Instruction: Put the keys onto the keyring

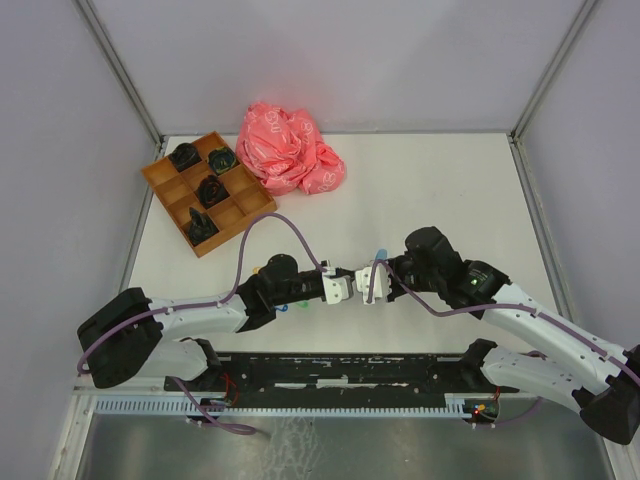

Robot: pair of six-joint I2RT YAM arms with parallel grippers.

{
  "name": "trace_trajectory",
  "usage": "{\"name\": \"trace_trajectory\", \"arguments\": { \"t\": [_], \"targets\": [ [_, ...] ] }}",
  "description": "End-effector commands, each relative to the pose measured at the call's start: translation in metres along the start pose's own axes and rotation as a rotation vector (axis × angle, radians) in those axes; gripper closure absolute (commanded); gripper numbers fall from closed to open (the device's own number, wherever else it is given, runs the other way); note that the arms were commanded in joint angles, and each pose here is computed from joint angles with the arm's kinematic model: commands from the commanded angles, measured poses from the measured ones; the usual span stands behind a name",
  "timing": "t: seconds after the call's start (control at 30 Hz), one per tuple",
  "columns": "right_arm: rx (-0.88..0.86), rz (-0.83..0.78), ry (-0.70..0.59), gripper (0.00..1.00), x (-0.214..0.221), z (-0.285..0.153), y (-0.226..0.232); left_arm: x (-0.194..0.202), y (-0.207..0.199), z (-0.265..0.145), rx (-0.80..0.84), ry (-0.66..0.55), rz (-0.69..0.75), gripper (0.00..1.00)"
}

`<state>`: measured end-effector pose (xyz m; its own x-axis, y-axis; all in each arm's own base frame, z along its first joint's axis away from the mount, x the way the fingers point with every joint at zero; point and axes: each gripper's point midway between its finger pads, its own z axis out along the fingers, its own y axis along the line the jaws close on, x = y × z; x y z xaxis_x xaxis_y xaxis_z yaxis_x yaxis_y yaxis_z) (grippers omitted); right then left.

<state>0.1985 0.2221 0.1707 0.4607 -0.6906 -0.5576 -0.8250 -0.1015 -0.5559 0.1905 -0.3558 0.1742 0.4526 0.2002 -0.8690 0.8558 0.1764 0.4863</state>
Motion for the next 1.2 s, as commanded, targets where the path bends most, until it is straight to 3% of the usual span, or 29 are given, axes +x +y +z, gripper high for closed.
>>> {"name": "trace_trajectory", "arguments": {
  "t": [0.0,1.17],
  "targets": [
    [0.065,-0.008,-0.040,0.99,-0.0121,-0.0045,-0.0148,-0.0317,0.0107,0.0063,-0.020,-0.101,-0.010,0.97],
    [0.072,-0.004,-0.048,0.99,-0.0143,-0.0064,-0.0158,-0.0282,0.0103,0.0070,-0.019,-0.084,-0.024,0.97]
  ]
}}
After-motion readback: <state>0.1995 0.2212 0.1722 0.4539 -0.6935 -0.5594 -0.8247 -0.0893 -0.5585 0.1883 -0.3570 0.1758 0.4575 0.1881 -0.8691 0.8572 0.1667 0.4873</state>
